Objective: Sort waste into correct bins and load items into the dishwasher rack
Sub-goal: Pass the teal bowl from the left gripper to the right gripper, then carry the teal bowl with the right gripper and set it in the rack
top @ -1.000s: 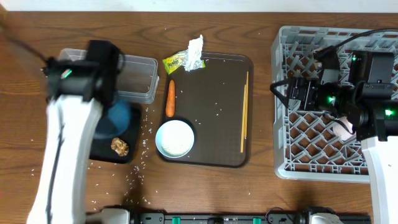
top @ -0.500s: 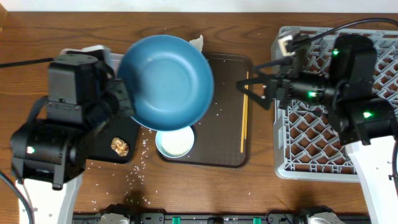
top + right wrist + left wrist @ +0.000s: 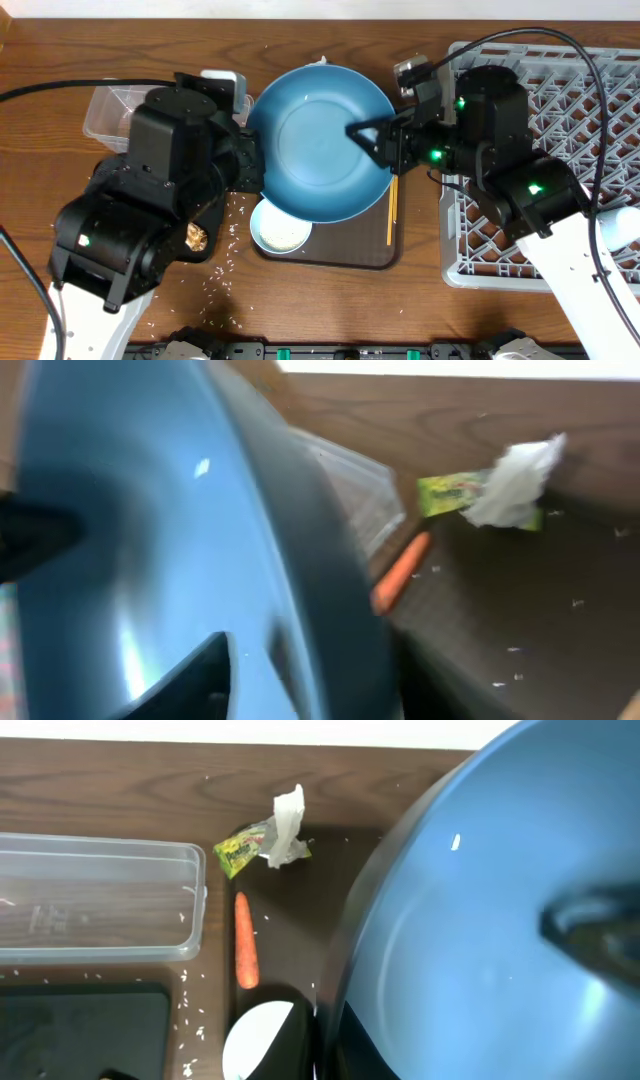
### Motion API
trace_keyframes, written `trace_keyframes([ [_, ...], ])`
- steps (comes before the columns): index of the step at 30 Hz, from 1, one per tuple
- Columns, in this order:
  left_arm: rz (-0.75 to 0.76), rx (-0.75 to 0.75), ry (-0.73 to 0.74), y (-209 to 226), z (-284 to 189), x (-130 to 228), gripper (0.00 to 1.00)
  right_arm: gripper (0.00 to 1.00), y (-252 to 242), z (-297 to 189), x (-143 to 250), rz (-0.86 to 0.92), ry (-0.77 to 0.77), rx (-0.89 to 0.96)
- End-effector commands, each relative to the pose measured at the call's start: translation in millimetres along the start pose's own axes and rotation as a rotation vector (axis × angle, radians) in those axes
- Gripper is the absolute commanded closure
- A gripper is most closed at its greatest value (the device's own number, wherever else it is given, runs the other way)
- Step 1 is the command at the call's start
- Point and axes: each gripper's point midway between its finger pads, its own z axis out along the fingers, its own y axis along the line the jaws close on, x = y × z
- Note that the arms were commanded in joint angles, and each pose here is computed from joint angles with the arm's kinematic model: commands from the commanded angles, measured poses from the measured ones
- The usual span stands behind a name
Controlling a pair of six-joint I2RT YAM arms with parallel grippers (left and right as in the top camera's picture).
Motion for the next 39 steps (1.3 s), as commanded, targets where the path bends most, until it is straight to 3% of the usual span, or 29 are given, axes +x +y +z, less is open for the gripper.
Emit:
trace_keyframes([
  [1,0.026,-0.012,-0.026,-2.8,-4.0,-4.7,0.94,0.76,-11.0,-1.1,-8.4,0.005,-0.039,0.070],
  [4,0.032,-0.009,-0.024,-4.9,-3.2,-4.3,0.94,0.99,-13.0,-2.0,-9.9,0.007,-0.044,0.074],
  [10,0.031,-0.003,-0.037,-6.4,-2.9,-7.7,0.93,0.99,-17.0,-2.2,-8.7,-0.007,-0.041,0.096],
  [13,0.030,0.003,-0.048,-7.6,-3.2,-10.3,0.59,0.99,-29.9,-7.6,-10.8,-0.004,-0.062,0.179],
  [14,0.030,0.010,-0.045,-8.8,-3.4,-9.8,0.14,0.99,-34.7,-12.0,-12.0,-0.010,-0.072,0.217],
  [15,0.031,0.020,-0.042,-10.6,-3.9,-9.1,0.02,0.99,-40.8,-17.6,-13.5,-0.026,-0.084,0.265],
  [19,0.040,0.038,-0.042,-13.0,-7.7,-7.5,0.02,0.99,-89.7,-68.5,-23.7,-0.075,-0.174,0.653],
  [24,0.039,0.042,-0.053,-13.1,-11.9,-8.1,0.02,0.99,-145.9,-175.9,-42.5,-0.122,-0.323,1.289],
  [28,0.039,0.041,-0.049,-12.8,-11.7,-7.2,0.02,0.99,-165.6,-237.8,-54.4,-0.184,-0.318,1.641],
  [33,0.039,0.039,-0.043,-12.3,-11.6,-5.8,0.02,0.99,-203.6,-276.5,-66.0,-0.263,-0.144,1.850],
  [39,0.039,0.037,-0.036,-11.7,-11.6,-4.0,0.02,0.99,-250.1,-314.3,-63.4,-0.174,-0.072,2.029],
])
